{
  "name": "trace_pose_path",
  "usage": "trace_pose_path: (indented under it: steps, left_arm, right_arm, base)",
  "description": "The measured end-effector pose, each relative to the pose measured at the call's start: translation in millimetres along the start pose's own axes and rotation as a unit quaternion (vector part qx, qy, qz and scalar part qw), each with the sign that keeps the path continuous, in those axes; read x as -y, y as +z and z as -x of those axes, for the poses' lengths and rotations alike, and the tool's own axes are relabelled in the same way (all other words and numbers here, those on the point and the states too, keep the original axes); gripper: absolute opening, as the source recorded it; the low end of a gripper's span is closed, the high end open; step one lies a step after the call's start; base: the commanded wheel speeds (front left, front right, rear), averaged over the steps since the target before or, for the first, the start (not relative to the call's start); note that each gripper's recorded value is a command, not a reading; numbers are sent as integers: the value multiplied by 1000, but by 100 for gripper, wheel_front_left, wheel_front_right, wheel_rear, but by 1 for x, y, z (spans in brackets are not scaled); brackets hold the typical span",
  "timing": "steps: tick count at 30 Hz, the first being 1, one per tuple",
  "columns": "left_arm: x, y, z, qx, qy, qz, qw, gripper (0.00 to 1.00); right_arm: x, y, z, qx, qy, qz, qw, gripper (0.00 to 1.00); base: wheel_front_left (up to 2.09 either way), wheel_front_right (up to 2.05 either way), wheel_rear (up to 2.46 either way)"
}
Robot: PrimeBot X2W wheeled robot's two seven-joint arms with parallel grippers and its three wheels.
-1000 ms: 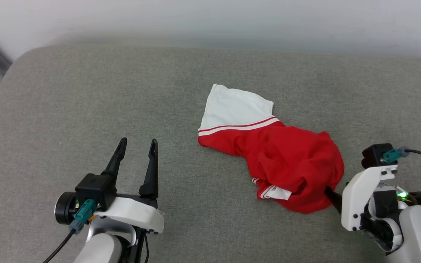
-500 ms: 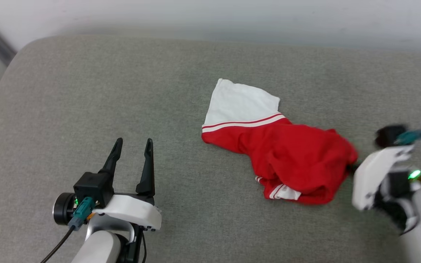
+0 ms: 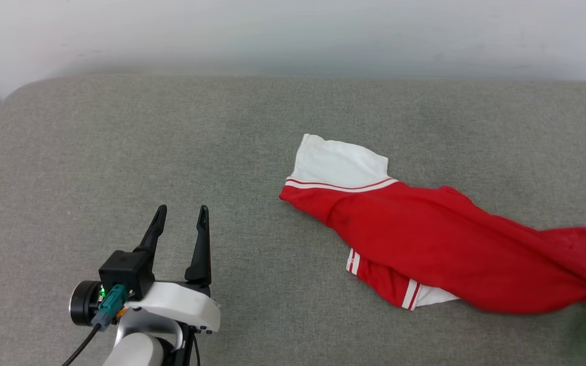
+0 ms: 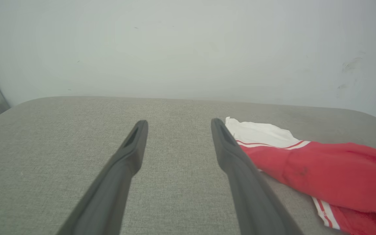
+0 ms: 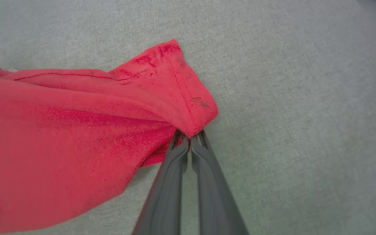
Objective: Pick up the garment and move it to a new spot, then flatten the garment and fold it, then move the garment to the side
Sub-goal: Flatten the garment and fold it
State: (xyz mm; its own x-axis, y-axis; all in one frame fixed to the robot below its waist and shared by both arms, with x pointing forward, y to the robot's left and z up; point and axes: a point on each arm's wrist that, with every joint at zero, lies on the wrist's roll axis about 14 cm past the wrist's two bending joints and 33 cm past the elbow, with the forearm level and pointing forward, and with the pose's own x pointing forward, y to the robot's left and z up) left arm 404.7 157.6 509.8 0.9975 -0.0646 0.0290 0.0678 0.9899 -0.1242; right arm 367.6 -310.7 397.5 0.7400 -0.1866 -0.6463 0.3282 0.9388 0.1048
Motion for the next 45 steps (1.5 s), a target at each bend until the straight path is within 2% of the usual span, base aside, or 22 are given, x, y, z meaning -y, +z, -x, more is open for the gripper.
trace_pose_path:
  steps: [1, 2, 3, 4, 6, 7, 9, 14, 18, 24, 30, 32, 34, 36, 39, 40, 41, 43, 45]
  left_arm:
    - [0, 1, 0, 0, 0, -1, 1000, 100]
    - [0, 1, 1, 0, 0, -1, 1000, 100]
    - [-1, 1, 2, -1, 1, -3, 1000, 100]
    - [-2, 1, 3, -1, 2, -4, 1000, 100]
    - [-2, 2, 5, -1, 2, -5, 1000, 100]
    - [-3, 4, 10, 0, 4, -6, 1000, 100]
    - [-4, 5, 15, -1, 6, -7, 1000, 100]
    - [-3, 13, 25, 6, 8, -6, 1000, 100]
    - [0, 18, 27, 11, 4, -5, 1000, 100]
    - [2, 15, 24, 7, -1, -5, 1000, 100]
    - [4, 14, 12, 9, -5, -4, 1000, 100]
    - [3, 14, 10, 9, -5, -3, 1000, 100]
    - [0, 9, 2, 6, -2, -2, 1000, 100]
    - [-2, 6, 0, 3, 0, -1, 1000, 100]
    - [-9, -7, -4, -11, 13, 1, 1000, 100]
    - [-11, -9, -5, -13, 15, 0, 1000, 100]
    - [-13, -11, -6, -14, 17, -1, 1000, 100]
    - [-15, -14, -6, -17, 21, -2, 1000, 100]
    - [-14, -15, -8, -17, 19, -2, 1000, 100]
  right_arm:
    - [4, -11, -1, -6, -5, -15, 1000, 0]
    - [5, -19, -1, -8, -7, -23, 1000, 6]
    - [5, -23, -1, -1, -10, -21, 1000, 50]
    - [3, -20, -1, 17, -7, -31, 999, 100]
    - [-4, -13, 0, 54, 3, -35, 998, 100]
    - [-16, 11, 7, 132, 21, -45, 990, 100]
    - [-25, 28, 17, 178, 36, -47, 982, 100]
    - [-47, 41, 40, 217, 77, -29, 973, 100]
    - [-66, 40, 49, 188, 107, 1, 976, 100]
    - [-99, 31, 43, 93, 153, 77, 981, 100]
    - [-137, 37, 23, 16, 184, 173, 967, 100]
    - [-142, 38, 18, 7, 187, 187, 964, 100]
    - [-157, 39, 2, -17, 195, 225, 954, 100]
    - [-163, 38, -3, -25, 200, 235, 951, 100]
    - [-178, 22, -21, -70, 215, 265, 937, 100]
    - [-179, 18, -24, -79, 216, 271, 935, 44]
    - [-182, 16, -26, -85, 219, 273, 933, 0]
    - [-189, 20, -28, -81, 227, 275, 931, 0]
    - [-188, 43, -27, -47, 226, 261, 937, 0]
  base:
    - [0, 0, 0]
    - [0, 0, 0]
    - [0, 0, 0]
    - [0, 0, 0]
    - [0, 0, 0]
    - [0, 0, 0]
    - [0, 0, 0]
    - [0, 0, 0]
    - [0, 0, 0]
    - [0, 0, 0]
    - [0, 0, 0]
    - [0, 0, 0]
    - [0, 0, 0]
    - [0, 0, 0]
    - [0, 0, 0]
    - [0, 0, 0]
    - [0, 0, 0]
    - [0, 0, 0]
    - [0, 0, 0]
